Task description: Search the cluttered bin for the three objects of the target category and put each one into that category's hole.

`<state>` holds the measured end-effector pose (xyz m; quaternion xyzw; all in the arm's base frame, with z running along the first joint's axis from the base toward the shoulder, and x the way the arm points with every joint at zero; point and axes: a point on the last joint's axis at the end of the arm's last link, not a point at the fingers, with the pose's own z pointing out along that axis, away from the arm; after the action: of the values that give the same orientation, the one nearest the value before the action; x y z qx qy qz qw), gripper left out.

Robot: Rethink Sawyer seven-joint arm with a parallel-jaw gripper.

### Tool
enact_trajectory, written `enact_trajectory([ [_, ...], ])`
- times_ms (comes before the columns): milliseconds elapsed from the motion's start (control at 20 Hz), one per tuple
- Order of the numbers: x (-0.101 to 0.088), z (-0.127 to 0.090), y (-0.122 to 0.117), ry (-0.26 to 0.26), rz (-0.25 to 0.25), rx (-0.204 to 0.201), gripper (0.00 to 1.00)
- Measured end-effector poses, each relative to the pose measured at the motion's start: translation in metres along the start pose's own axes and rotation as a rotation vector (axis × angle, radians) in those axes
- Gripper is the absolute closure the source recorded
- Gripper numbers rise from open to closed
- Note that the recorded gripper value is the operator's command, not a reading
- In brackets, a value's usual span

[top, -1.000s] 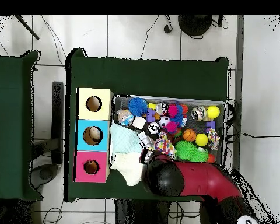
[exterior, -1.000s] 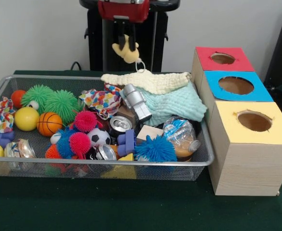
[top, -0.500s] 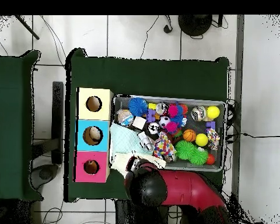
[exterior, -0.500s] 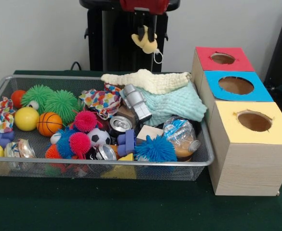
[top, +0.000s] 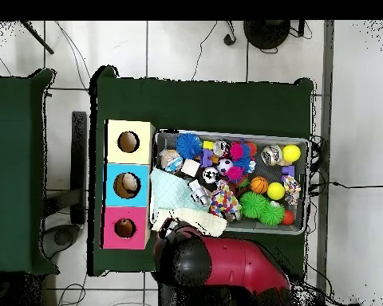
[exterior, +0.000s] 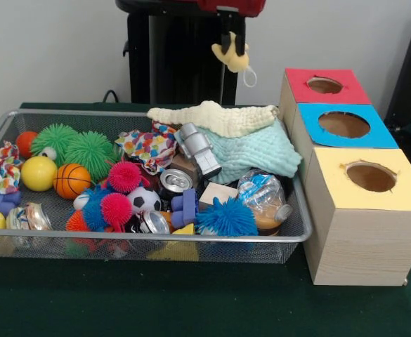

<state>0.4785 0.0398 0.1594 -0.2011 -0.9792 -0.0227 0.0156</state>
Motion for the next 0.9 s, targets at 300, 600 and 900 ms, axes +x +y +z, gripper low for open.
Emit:
enact_trajectory([
  [300,0.01,-0.013,0.032,-0.019,0.012,-0.011,1.0],
  [600,0.025,-0.031,0.073,-0.051,0.016,-0.024,1.0],
  [900,0.027,-0.045,0.101,-0.076,0.064,-0.038,1.0],
])
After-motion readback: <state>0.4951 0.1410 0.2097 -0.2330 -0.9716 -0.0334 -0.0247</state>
